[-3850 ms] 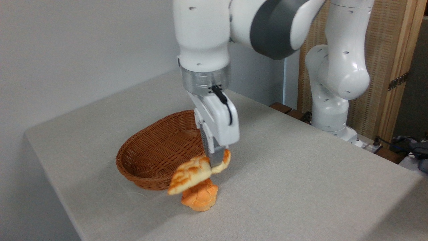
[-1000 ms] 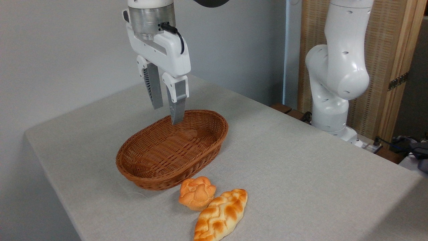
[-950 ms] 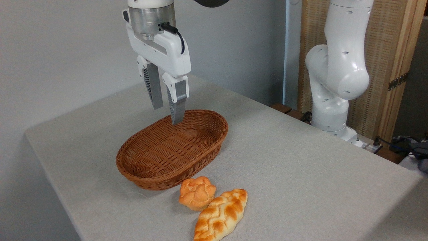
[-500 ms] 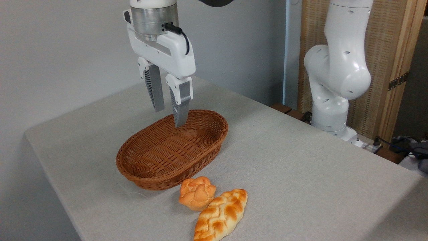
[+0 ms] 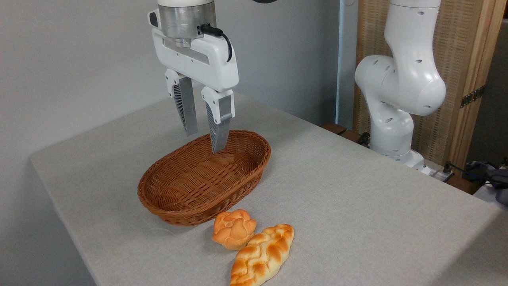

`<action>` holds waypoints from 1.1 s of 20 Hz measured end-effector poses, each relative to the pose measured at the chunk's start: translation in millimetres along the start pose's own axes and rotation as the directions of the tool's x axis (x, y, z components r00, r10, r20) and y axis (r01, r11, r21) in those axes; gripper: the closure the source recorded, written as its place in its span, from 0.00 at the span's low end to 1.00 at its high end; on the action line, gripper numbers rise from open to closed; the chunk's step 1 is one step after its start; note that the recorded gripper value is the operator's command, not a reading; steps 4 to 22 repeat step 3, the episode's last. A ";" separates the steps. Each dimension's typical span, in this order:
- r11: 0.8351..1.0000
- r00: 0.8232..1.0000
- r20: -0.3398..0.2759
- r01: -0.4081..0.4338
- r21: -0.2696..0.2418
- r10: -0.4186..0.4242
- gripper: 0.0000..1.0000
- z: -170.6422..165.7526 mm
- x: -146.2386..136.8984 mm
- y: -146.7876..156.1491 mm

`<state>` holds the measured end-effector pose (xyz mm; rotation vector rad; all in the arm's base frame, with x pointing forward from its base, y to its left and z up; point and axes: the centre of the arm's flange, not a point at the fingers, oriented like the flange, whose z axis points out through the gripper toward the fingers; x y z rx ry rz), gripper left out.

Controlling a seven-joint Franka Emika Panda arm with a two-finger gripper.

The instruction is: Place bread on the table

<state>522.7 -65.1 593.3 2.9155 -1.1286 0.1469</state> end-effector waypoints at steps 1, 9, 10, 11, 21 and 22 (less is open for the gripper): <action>1.000 1.000 0.000 -0.001 0.000 0.001 0.00 -0.1 0.3 0.5; 1.000 1.000 0.000 -0.001 0.000 0.001 0.00 -0.2 0.5 0.7; 1.000 1.000 0.000 -0.001 0.000 0.001 0.00 -0.2 0.5 0.7; 1.000 1.000 0.000 -0.001 0.000 0.001 0.00 -0.2 0.5 0.7; 1.000 1.000 0.000 -0.001 0.000 0.001 0.00 -0.2 0.5 0.7; 1.000 1.000 0.000 -0.001 0.000 0.001 0.00 -0.2 0.5 0.7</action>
